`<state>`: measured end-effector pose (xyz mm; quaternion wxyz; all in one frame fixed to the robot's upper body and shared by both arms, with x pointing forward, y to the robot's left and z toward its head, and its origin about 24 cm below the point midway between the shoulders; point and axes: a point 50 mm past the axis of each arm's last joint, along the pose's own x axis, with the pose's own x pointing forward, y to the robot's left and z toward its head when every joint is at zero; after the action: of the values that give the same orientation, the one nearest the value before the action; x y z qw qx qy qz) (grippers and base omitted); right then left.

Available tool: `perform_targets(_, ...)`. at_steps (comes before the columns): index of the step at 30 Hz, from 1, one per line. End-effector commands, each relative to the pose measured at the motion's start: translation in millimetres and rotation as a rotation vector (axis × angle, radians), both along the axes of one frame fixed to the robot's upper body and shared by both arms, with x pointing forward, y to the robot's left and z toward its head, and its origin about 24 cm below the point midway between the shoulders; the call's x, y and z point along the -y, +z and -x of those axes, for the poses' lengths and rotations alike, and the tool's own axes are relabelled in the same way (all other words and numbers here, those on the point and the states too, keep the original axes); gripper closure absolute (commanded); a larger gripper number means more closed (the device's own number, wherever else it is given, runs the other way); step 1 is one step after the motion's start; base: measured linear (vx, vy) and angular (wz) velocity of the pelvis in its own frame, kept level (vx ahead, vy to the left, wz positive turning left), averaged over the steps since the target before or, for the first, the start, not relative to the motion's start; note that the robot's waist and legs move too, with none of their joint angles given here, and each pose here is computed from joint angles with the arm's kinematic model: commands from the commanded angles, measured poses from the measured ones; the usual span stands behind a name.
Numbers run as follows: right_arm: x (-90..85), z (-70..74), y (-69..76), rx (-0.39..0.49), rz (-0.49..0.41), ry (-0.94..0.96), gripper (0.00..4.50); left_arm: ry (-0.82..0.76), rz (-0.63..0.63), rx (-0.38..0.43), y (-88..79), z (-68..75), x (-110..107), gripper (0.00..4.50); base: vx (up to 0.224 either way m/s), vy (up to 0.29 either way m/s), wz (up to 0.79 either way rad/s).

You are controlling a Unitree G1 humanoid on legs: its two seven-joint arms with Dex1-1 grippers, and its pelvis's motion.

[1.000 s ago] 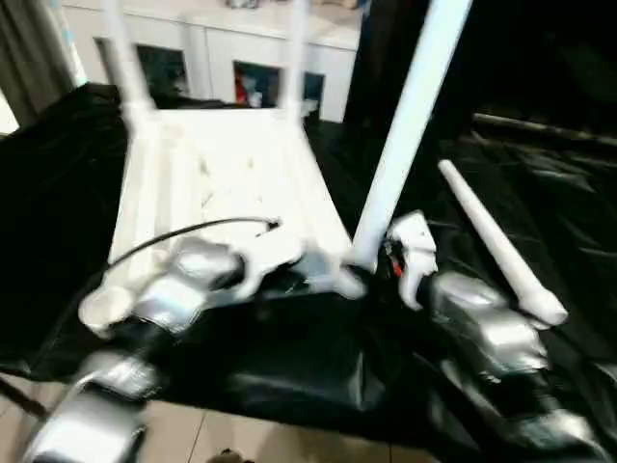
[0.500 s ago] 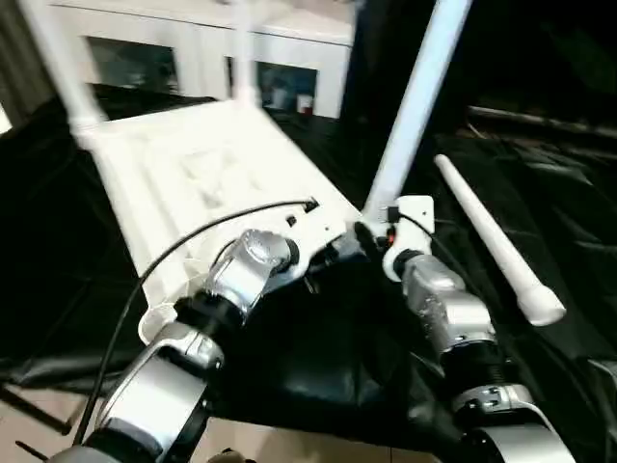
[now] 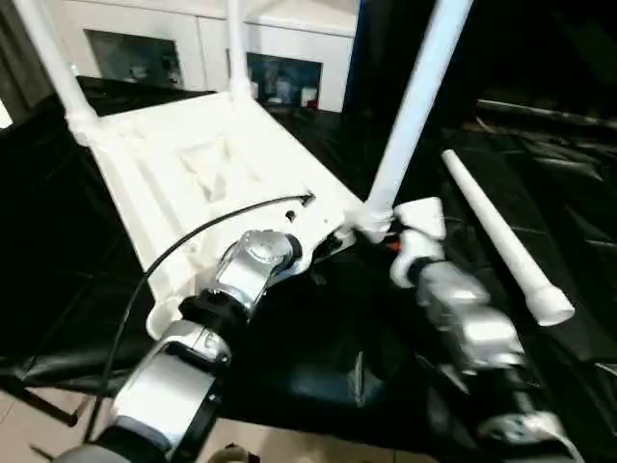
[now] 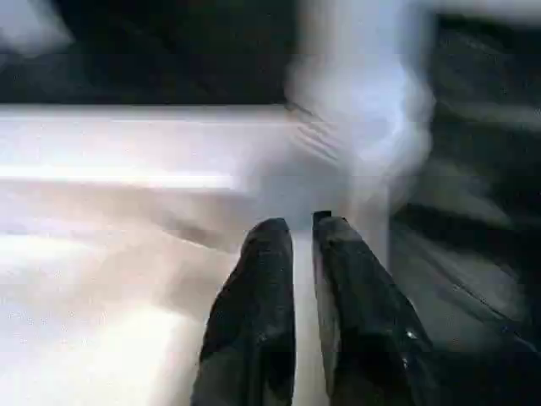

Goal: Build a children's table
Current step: Rotate leg to tighten, then rotate table base

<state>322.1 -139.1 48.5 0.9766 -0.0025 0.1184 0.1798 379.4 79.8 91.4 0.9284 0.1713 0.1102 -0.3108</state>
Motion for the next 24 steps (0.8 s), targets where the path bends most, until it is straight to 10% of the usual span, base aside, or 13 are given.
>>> perform_targets(1, 0.3, 1.6, -0.1, -0.013, -0.003, 0.002, 0.68, 0.072, 0.032, 0.105, 24.8, -6.9, -11, 3.55, 0.000, 0.000, 0.00)
perform_targets(10, -19.1, 5.4, -9.5, -0.068, 0.025, 0.060, 0.68, 0.497, -0.113, 0.308, 61.4, 26.7, -120, 3.10, 0.000, 0.000, 0.00)
perform_targets(16, -22.0, 3.9, -7.3, -0.066, 0.017, 0.064, 0.68, 0.811, -0.211, 0.407, 62.0, 81.5, -182, 2.47, 0.000, 0.000, 0.00)
perform_targets(24, -15.8, 3.5, -2.1, -0.044, 0.015, 0.014, 0.68, 0.956, -0.310, 0.169, 20.5, 128.5, -204, 1.92, 0.000, 0.000, 0.00)
